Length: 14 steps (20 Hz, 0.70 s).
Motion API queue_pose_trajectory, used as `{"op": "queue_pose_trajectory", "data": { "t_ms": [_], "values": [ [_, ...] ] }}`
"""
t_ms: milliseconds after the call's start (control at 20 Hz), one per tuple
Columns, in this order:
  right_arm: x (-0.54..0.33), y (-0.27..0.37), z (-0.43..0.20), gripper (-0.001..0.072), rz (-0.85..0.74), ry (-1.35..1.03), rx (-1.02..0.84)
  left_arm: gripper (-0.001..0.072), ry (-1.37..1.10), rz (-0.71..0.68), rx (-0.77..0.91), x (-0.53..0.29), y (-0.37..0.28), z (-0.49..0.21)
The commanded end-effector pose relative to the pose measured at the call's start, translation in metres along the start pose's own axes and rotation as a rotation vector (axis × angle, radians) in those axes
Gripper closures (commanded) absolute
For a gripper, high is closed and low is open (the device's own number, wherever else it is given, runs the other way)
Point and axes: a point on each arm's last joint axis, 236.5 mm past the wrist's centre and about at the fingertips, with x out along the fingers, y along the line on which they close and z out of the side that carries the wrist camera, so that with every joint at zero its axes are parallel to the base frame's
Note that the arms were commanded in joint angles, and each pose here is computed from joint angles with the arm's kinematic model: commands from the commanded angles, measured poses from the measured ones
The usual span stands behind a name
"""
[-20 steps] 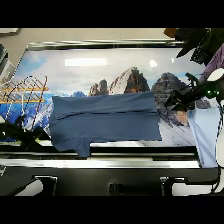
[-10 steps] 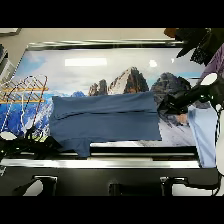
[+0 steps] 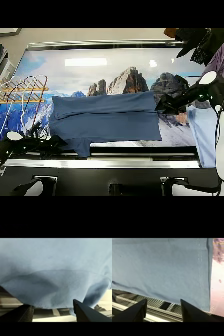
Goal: Fold the clothes and pants, and hang the long-sleeved shirts on hangers.
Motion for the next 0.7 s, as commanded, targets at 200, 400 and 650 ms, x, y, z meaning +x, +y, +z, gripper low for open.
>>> {"op": "queue_pose_trajectory", "data": {
  "t_ms": [200, 400, 650],
  "values": [
    [-0.002, 0.001, 0.0, 0.0232, -0.004, -0.004, -0.002, 0.0159, 0.002, 0.065, 0.111, -0.007, 0.011, -0.006],
    [-0.002, 0.0, 0.0, 0.0232, -0.007, -0.008, -0.002, 0.0159, -0.032, -0.004, 0.086, -0.007, -0.006, 0.0],
    [-0.002, 0.0, 0.0, 0.0232, -0.007, -0.011, -0.003, 0.0159, -0.025, -0.048, 0.08, 0.004, -0.016, -0.007]
  ]
}}
